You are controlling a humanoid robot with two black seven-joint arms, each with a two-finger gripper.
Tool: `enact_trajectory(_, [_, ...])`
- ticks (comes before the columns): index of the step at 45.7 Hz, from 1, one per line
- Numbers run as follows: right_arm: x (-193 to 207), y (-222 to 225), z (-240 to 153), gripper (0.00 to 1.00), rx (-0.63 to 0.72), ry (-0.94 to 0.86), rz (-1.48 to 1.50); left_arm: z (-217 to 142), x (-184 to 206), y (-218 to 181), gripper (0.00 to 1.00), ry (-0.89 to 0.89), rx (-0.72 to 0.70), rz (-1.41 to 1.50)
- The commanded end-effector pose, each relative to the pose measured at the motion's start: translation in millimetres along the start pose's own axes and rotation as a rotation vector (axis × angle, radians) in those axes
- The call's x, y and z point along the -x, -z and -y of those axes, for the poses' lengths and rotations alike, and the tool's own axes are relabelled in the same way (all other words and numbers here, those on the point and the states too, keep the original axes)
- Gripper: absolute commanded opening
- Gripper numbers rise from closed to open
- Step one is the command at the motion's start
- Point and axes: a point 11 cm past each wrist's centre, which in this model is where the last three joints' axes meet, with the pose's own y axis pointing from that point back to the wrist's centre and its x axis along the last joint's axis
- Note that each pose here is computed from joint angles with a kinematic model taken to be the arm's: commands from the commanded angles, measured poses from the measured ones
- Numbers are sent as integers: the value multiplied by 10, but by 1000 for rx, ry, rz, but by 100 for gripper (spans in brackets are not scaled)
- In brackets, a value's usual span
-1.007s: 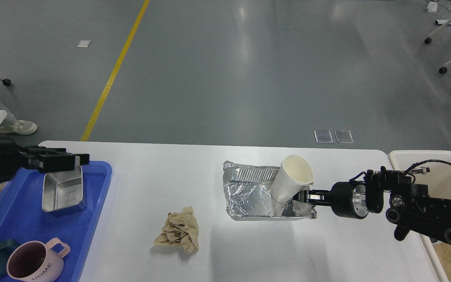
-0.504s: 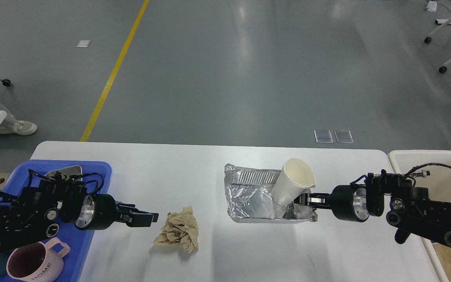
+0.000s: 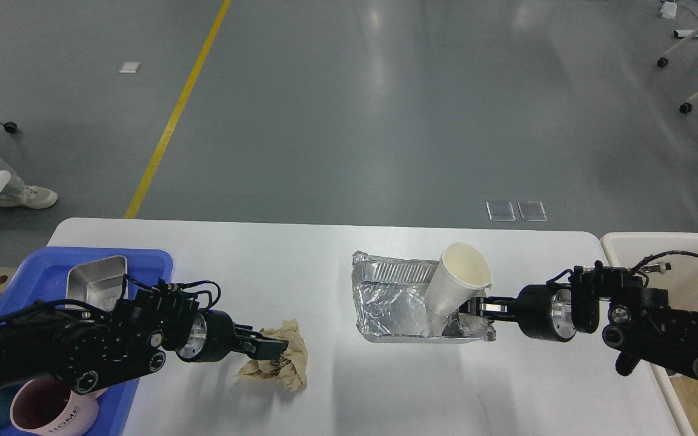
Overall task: Tidy desktop
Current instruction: 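Reach the left gripper to the beige cloth and grasp it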
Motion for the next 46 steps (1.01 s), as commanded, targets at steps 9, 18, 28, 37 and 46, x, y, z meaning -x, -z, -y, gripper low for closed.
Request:
enact_trajectory(9, [-16,-30,-30,0,9,-7,2,177,130,-156,67,-15,36,2])
enact_trajectory(18, [-20,-30,-30,0,9,-10,2,174,191,-191,12,31,52,26])
enact_trajectory(28, [-20,-30,-30,0,9,-10,2,48,186,-154,0,46,66,43])
enact_trajectory(37, [-20,-30,-30,0,9,-10,2,-391,-122,50,0,-18,39,55])
enact_trajectory(46, [-11,-10,-8,0,4,-7,1,-1295,-746,355,0,-167,-4,62])
